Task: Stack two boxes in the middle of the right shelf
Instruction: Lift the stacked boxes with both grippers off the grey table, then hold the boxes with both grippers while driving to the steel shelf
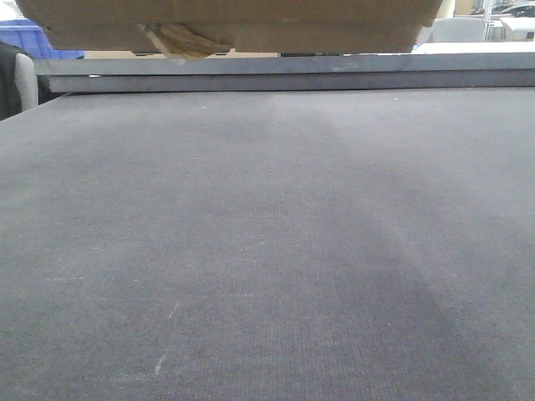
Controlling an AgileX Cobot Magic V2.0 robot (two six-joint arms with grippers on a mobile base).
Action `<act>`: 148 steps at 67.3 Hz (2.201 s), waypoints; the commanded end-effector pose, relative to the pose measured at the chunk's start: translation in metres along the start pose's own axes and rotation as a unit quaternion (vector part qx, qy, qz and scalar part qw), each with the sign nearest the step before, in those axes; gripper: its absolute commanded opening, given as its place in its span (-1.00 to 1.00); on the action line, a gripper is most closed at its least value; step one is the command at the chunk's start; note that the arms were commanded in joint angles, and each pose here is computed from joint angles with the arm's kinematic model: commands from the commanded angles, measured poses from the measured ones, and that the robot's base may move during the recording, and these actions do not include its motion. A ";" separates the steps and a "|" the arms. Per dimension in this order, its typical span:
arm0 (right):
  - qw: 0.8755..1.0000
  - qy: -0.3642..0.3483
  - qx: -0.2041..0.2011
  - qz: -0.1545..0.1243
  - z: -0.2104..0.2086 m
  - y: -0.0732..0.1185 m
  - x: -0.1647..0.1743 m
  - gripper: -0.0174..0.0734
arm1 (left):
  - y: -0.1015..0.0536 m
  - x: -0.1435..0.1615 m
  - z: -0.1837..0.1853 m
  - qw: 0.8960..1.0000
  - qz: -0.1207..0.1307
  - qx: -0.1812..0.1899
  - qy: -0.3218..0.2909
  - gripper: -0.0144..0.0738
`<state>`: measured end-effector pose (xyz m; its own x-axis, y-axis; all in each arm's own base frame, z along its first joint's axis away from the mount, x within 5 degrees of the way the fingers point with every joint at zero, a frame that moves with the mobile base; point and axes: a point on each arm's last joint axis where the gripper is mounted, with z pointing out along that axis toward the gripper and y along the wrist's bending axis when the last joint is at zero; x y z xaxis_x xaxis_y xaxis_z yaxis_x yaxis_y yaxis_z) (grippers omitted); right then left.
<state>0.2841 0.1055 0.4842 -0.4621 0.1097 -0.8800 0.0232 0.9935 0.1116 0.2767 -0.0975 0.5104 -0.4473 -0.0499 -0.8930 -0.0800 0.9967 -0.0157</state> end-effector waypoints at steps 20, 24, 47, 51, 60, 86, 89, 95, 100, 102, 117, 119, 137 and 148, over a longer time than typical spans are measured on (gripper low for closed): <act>0.999 -0.039 0.004 -0.004 -0.008 -0.004 -0.010 -0.97 | 0.007 -0.007 -0.009 1.000 -0.002 -0.010 -0.029 -0.93; 0.999 -0.039 0.004 -0.004 -0.008 -0.004 -0.010 -0.97 | 0.007 -0.007 -0.009 1.000 -0.002 -0.010 -0.029 -0.93; 0.999 -0.039 0.004 -0.004 -0.008 -0.004 -0.010 -0.97 | 0.007 -0.007 -0.009 1.000 -0.002 -0.010 -0.029 -0.93; 0.999 -0.039 0.004 -0.004 -0.008 -0.004 -0.010 -0.97 | 0.007 -0.007 -0.009 1.000 -0.002 -0.010 -0.029 -0.93; 0.999 -0.039 0.004 -0.004 -0.008 -0.004 -0.010 -0.97 | 0.007 -0.007 -0.009 1.000 -0.002 -0.010 -0.029 -0.93; 0.999 -0.041 0.003 -0.004 -0.008 -0.004 -0.010 -0.97 | 0.007 -0.007 -0.009 1.000 -0.002 -0.010 -0.029 -0.93; 0.999 -0.041 0.003 -0.004 -0.008 -0.004 -0.010 -0.97 | 0.007 -0.007 -0.009 1.000 -0.002 -0.010 -0.029 -0.93; 0.999 -0.041 0.003 -0.004 -0.008 -0.004 -0.010 -0.97 | 0.007 -0.007 -0.009 1.000 -0.002 -0.010 -0.029 -0.93; 0.999 -0.041 0.003 -0.004 -0.008 -0.004 -0.010 -0.97 | 0.007 -0.007 -0.009 1.000 -0.002 -0.010 -0.029 -0.93; 0.999 -0.041 0.003 -0.004 -0.008 -0.004 -0.010 -0.97 | 0.007 -0.007 -0.009 1.000 -0.002 -0.010 -0.029 -0.93; 0.999 -0.041 0.003 -0.004 -0.008 -0.004 -0.010 -0.97 | 0.007 -0.007 -0.009 1.000 -0.002 -0.010 -0.029 -0.93; 0.999 -0.041 0.003 -0.004 -0.008 -0.004 -0.010 -0.97 | 0.007 -0.007 -0.009 1.000 -0.002 -0.010 -0.029 -0.93; 0.999 -0.041 0.003 -0.004 -0.008 -0.004 -0.010 -0.97 | 0.007 -0.007 -0.009 1.000 -0.002 -0.010 -0.029 -0.93; 0.999 -0.041 0.003 -0.004 -0.008 -0.004 -0.010 -0.97 | 0.007 -0.007 -0.009 1.000 -0.002 -0.010 -0.029 -0.93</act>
<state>0.2842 0.1055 0.4845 -0.4594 0.1109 -0.8813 0.0238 0.9934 0.1126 0.2761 -0.0968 0.5113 -0.4423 -0.0482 -0.8956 -0.0819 0.9966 -0.0132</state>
